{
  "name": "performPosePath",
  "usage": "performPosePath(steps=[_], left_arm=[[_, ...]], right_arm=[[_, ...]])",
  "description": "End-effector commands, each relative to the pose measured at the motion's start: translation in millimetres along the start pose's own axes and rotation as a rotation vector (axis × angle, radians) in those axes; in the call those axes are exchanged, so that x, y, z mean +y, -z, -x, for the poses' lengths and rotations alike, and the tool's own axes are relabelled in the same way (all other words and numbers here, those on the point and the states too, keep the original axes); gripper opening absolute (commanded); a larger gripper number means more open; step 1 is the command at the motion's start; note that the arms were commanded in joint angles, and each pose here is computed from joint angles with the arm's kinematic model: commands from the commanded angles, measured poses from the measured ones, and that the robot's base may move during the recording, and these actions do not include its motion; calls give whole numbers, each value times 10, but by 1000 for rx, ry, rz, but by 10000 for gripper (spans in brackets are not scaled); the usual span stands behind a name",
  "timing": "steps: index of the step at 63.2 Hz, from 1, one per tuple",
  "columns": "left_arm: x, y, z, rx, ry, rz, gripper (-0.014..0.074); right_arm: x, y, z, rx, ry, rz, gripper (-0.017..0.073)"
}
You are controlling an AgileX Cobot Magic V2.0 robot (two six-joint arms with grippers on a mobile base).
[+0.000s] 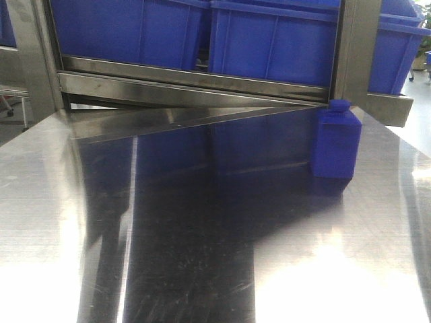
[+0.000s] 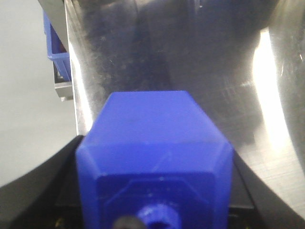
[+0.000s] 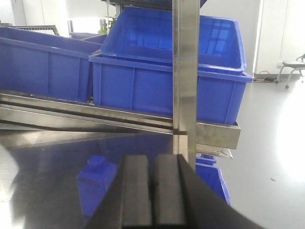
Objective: Pick and sort blue part to right shelf
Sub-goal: 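Lift the blue part off the table with the left gripper, then lower the right gripper onto the other blue part and close it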
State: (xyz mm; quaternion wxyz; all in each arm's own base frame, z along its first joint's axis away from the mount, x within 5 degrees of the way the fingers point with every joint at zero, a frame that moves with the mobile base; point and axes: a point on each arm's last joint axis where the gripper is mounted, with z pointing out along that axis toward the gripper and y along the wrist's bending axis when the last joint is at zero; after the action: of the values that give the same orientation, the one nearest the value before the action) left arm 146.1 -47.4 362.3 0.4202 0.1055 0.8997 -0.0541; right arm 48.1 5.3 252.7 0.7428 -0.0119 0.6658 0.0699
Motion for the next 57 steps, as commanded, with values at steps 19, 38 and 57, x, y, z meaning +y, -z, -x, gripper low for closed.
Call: performPosePath(steps=[19, 38, 57], left_arm=[[31, 361, -225, -340, -1, -51, 281], [35, 407, -227, -368, 0, -54, 281], [35, 406, -229, -366, 2, -55, 281]], right_arm=[[270, -522, 860, 64, -35, 215, 455], [711, -1157, 840, 306, -5, 374, 563], [858, -1834, 1071, 667, -115, 237, 557]])
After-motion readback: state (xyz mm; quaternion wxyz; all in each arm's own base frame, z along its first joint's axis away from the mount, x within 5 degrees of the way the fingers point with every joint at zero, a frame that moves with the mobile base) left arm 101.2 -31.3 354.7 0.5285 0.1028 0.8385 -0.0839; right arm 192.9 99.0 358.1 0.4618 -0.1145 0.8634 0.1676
